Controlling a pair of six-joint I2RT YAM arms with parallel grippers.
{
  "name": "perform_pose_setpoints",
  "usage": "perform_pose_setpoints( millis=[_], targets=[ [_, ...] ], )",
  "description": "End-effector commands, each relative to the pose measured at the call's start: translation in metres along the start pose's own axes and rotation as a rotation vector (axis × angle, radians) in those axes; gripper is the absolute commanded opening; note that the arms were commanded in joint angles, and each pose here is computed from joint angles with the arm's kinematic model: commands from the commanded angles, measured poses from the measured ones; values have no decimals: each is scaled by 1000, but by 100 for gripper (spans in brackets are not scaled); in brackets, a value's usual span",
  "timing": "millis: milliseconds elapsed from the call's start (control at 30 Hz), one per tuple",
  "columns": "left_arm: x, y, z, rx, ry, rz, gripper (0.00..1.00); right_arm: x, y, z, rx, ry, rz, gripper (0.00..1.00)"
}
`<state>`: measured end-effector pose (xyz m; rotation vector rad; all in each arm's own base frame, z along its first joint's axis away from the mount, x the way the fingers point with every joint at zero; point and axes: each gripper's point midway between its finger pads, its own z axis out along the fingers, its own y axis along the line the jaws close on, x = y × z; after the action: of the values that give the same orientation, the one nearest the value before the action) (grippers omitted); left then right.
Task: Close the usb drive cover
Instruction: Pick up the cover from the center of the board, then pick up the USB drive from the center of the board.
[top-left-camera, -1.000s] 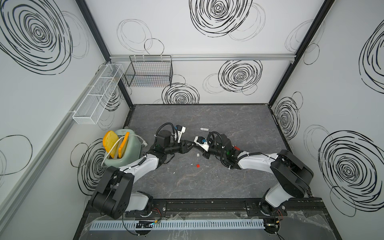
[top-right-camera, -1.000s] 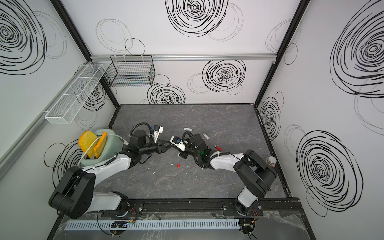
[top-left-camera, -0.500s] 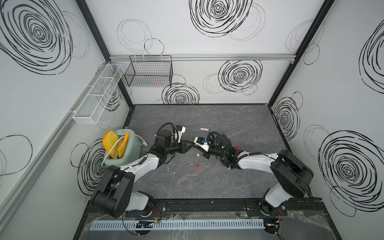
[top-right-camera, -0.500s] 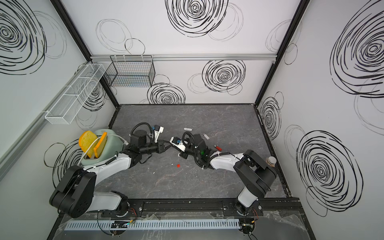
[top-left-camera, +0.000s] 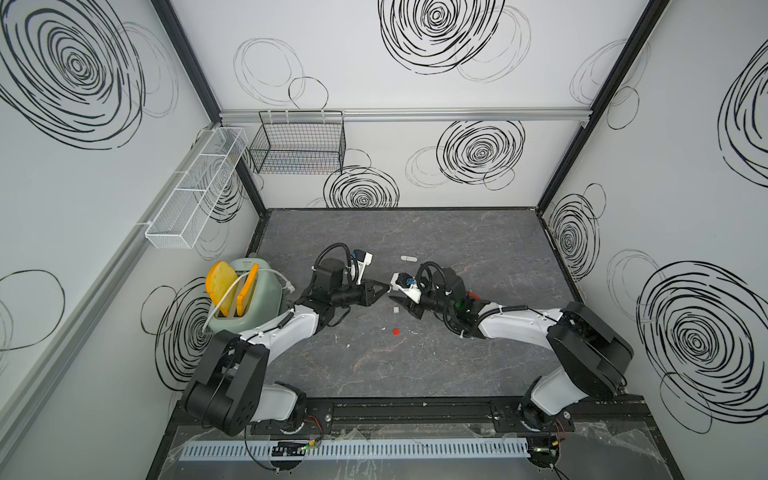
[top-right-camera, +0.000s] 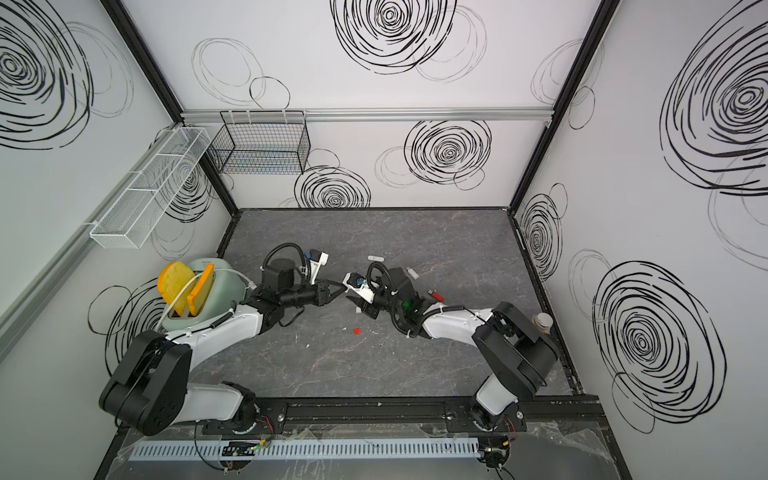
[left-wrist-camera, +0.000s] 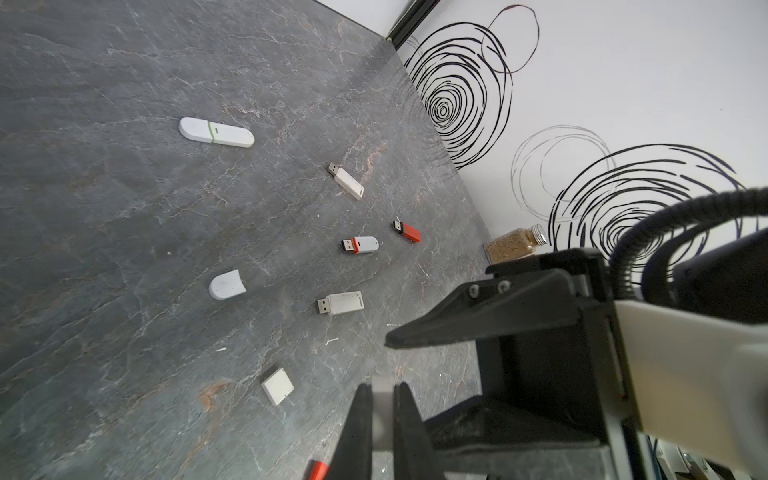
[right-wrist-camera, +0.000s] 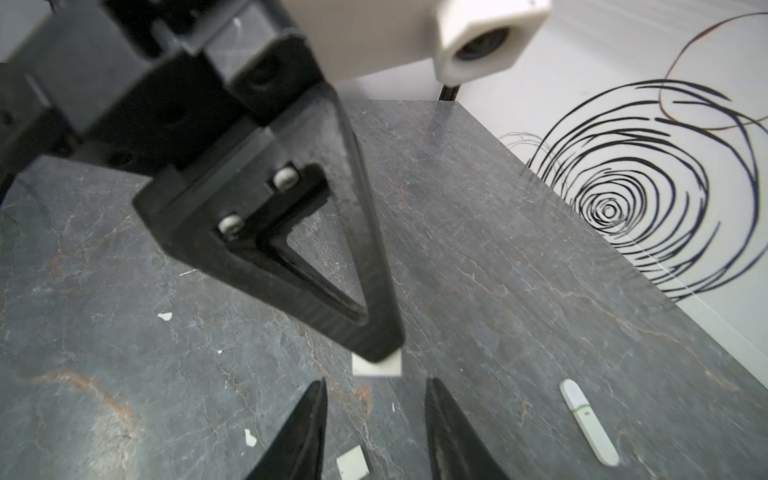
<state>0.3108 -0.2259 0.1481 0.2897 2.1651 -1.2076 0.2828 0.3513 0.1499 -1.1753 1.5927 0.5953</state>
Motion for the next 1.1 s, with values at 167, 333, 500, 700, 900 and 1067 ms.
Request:
perform_pose_setpoints(
  millis=[167,333,500,700,900,1067],
  targets=[
    [-16,2,-2,-31,-29,61,0,26,-50,-24,146,196,161,53],
    [-16,5,-1,-50,-22,84,0,38,-86,-34,227,295,259,62],
    [-18,5,-1,-58,-19,93,0,61,-126,-46,332,388,381,68],
    [-18,5,-2,-64,-17,103,0,99,-156,-52,372,531,497,84],
    [-19,7,-3,-75,-17,113,0,128,-177,-55,388,639,578,76],
    [-19,8,-3,-79,-16,113,0,155,-183,-52,381,731,626,67]
  ],
)
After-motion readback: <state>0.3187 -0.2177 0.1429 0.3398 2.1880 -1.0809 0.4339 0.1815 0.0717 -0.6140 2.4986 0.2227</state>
